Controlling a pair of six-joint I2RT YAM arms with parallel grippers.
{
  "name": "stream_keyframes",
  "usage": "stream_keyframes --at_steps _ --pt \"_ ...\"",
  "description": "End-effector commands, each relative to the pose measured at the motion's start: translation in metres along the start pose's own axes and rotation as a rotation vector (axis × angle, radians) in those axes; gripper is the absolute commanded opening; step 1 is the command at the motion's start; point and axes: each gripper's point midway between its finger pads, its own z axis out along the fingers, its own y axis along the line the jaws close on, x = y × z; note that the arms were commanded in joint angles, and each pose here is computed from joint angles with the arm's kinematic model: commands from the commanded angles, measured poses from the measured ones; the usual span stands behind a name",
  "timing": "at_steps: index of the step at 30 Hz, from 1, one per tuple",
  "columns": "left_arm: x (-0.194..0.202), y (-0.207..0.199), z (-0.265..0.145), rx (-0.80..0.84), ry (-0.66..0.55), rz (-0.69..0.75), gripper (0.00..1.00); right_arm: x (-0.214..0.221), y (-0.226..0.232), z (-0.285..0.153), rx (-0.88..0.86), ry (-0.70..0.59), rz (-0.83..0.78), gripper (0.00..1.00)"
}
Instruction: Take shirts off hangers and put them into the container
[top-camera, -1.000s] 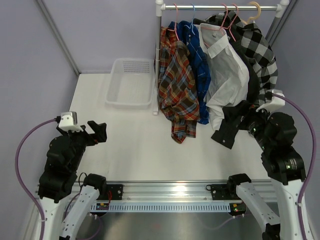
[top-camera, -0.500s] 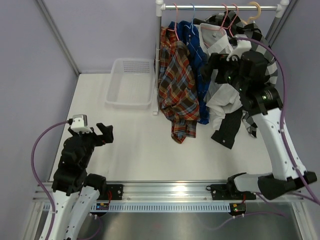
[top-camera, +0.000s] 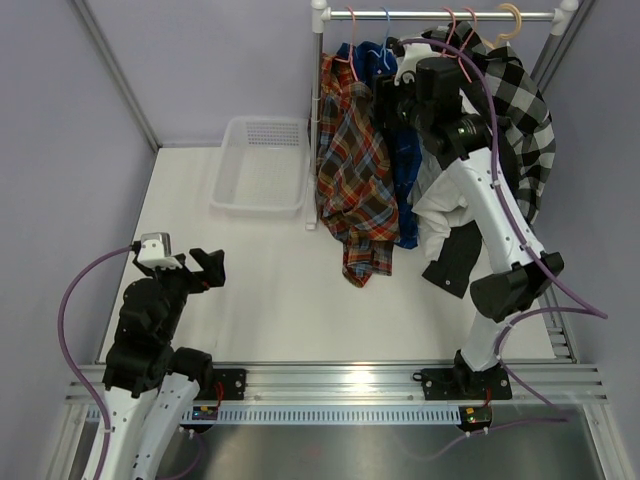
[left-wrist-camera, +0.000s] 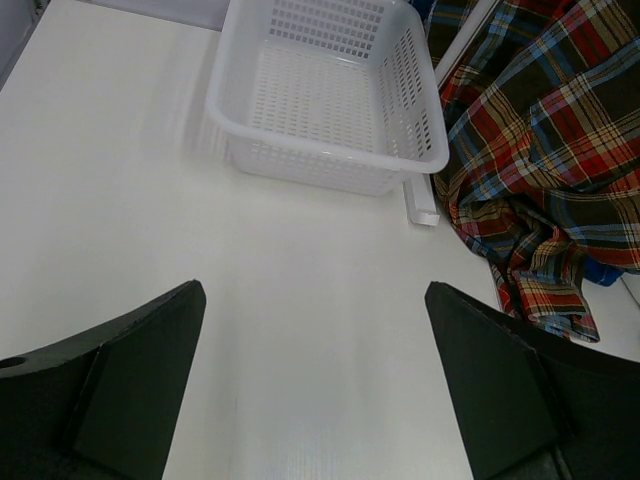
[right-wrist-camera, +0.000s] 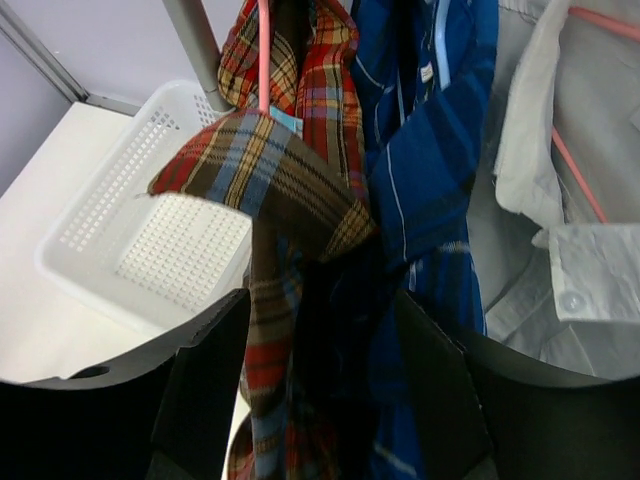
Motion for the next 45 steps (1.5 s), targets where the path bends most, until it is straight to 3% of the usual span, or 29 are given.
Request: stream_keyframes --at_steps 1,11,19,23,30,38,45 --pt "-0.014 -0.006 0.002 0.025 -0.057 -0.008 0.99 -0.018 0.009 0.003 -0.030 -0.040 -0.050 0.67" --pt "-0.013 -0.006 0.003 0.024 -0.055 -0.008 0.99 -0.006 0.014 0.034 -0.061 -0.015 -0.044 0.52" --pt "-0.011 -0.005 0.003 0.024 -0.050 -0.006 0.99 -0.007 0.016 0.038 -0.067 -0.005 -0.042 0.23" --pt "-0.010 -0.006 0.003 0.027 -0.049 -0.007 0.99 -0.025 0.005 0.022 -0.001 -0.055 -0.040 0.00" --pt "-0.010 -0.006 0.003 0.027 -0.048 -0.007 0.99 -0.052 -0.051 -0.019 0.246 -0.144 0.076 0.00" --pt "-0.009 -0.005 0.003 0.026 -0.045 -0.006 0.99 -0.058 -0.100 -0.058 0.337 -0.184 0.149 0.00" --pt "-0.009 -0.005 0.003 0.023 -0.048 -0.005 0.99 -0.080 -0.060 -0.088 0.125 -0.229 0.031 0.00"
